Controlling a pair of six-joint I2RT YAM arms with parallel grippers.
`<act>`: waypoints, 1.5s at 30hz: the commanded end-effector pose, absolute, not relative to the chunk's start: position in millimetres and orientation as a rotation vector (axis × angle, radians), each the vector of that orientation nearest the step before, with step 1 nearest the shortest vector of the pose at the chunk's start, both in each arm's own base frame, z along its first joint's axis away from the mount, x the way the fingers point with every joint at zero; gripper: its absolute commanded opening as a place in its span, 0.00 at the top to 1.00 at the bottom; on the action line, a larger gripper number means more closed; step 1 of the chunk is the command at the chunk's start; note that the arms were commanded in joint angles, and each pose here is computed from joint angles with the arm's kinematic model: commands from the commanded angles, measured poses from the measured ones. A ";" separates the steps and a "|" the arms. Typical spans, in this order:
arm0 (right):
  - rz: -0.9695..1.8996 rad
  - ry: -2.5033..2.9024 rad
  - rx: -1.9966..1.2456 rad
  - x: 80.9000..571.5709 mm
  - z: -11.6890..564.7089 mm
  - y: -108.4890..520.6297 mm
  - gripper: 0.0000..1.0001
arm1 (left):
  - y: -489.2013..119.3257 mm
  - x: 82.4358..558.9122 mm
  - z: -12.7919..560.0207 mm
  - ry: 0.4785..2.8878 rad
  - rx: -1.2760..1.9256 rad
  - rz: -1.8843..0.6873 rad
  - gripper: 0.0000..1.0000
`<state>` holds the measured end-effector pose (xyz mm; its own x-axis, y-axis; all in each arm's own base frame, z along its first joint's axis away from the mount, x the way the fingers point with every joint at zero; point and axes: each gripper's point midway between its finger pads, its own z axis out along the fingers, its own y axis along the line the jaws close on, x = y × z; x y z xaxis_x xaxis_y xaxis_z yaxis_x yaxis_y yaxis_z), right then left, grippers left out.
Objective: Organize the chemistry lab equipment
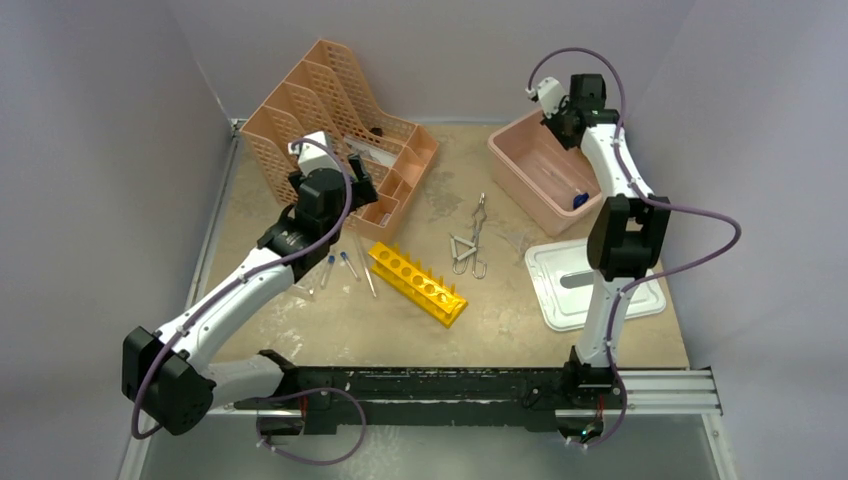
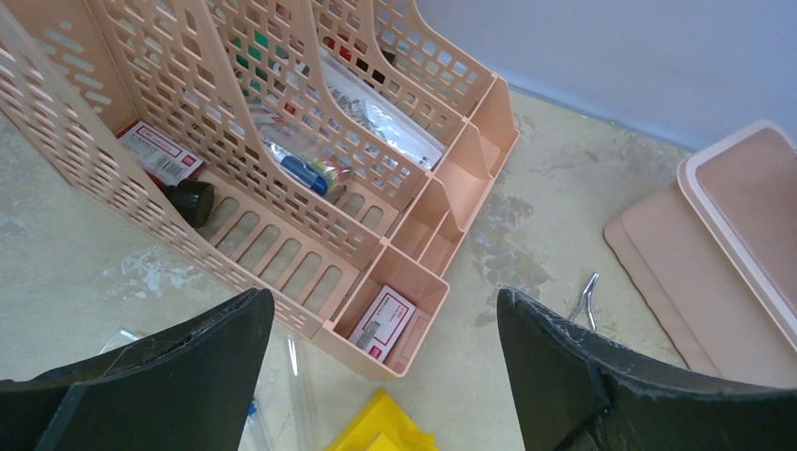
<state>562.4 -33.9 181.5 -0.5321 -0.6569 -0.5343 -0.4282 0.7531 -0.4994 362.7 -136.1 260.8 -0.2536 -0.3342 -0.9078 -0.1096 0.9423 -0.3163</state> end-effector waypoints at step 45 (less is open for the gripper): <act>0.410 2.140 -0.224 473.2 268.9 161.7 0.53 | -142.2 352.9 301.3 1.723 -0.321 -0.359 0.12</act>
<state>498.3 129.4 296.5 -0.4316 -0.2306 -0.8721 -0.3501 0.9338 -0.0736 357.5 -141.0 281.8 -0.2288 -0.3505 -0.9082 -0.0503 0.9360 -0.3485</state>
